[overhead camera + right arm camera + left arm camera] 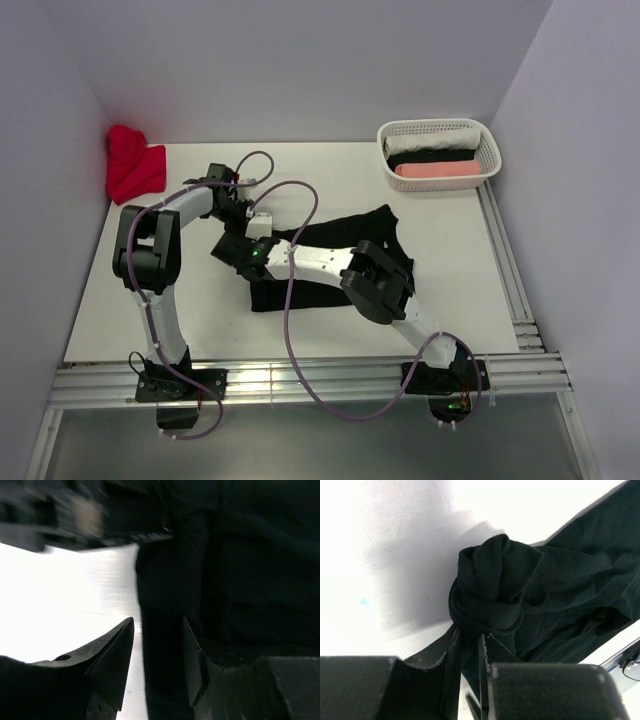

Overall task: Roll the t-shirts
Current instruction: Roll the tshirt

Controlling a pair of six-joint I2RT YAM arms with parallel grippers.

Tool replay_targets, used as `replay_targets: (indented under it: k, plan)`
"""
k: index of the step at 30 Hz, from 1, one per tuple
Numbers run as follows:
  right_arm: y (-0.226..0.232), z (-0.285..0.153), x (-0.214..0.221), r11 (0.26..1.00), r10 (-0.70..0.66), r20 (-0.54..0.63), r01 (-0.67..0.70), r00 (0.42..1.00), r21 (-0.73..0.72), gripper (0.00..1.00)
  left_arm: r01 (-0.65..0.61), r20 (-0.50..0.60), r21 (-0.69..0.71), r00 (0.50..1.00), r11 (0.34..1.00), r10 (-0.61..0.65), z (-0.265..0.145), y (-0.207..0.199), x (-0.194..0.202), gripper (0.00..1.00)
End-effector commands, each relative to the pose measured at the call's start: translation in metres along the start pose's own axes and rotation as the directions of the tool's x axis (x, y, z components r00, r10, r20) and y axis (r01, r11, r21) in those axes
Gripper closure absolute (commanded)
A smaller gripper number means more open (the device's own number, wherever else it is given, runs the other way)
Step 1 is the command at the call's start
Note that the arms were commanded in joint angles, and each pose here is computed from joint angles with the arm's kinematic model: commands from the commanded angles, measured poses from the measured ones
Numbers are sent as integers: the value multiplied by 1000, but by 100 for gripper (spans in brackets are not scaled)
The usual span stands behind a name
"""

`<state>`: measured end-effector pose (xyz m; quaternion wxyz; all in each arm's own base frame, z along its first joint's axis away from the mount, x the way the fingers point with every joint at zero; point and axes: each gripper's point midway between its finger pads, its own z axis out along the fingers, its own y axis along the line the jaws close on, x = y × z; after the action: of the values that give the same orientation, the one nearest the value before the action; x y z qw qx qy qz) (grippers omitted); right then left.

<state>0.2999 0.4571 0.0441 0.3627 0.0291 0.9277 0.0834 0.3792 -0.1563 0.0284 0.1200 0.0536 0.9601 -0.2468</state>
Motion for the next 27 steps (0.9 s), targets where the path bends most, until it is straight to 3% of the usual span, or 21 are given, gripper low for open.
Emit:
replay_targets:
  k: [1,13,19,22,23,26,27]
  plan:
    - [-11,-2,12,997,-28,-22,30,999,70,49,-53,42,-80,998,995,56,3,15,-15,84]
    - [-21,8,40,985,-103,-83,114,991,132,47,-53,35,-81,998,995,56,5,13,-15,83]
    - [-25,14,54,980,-118,-128,136,985,145,48,-59,40,-73,997,996,62,1,8,-19,76]
    - [-23,14,56,984,-110,-134,127,985,126,58,-65,47,-57,997,996,68,-4,3,-22,69]
    - [-25,14,57,985,-106,-139,124,985,121,65,-73,53,-43,996,996,75,-7,-1,-24,66]
    - [-14,12,54,994,-83,-146,93,986,58,79,-89,86,-19,992,996,90,-19,-8,-34,51]
    - [-10,9,54,997,-76,-150,79,986,14,83,-94,127,7,988,996,93,-34,-14,-48,40]
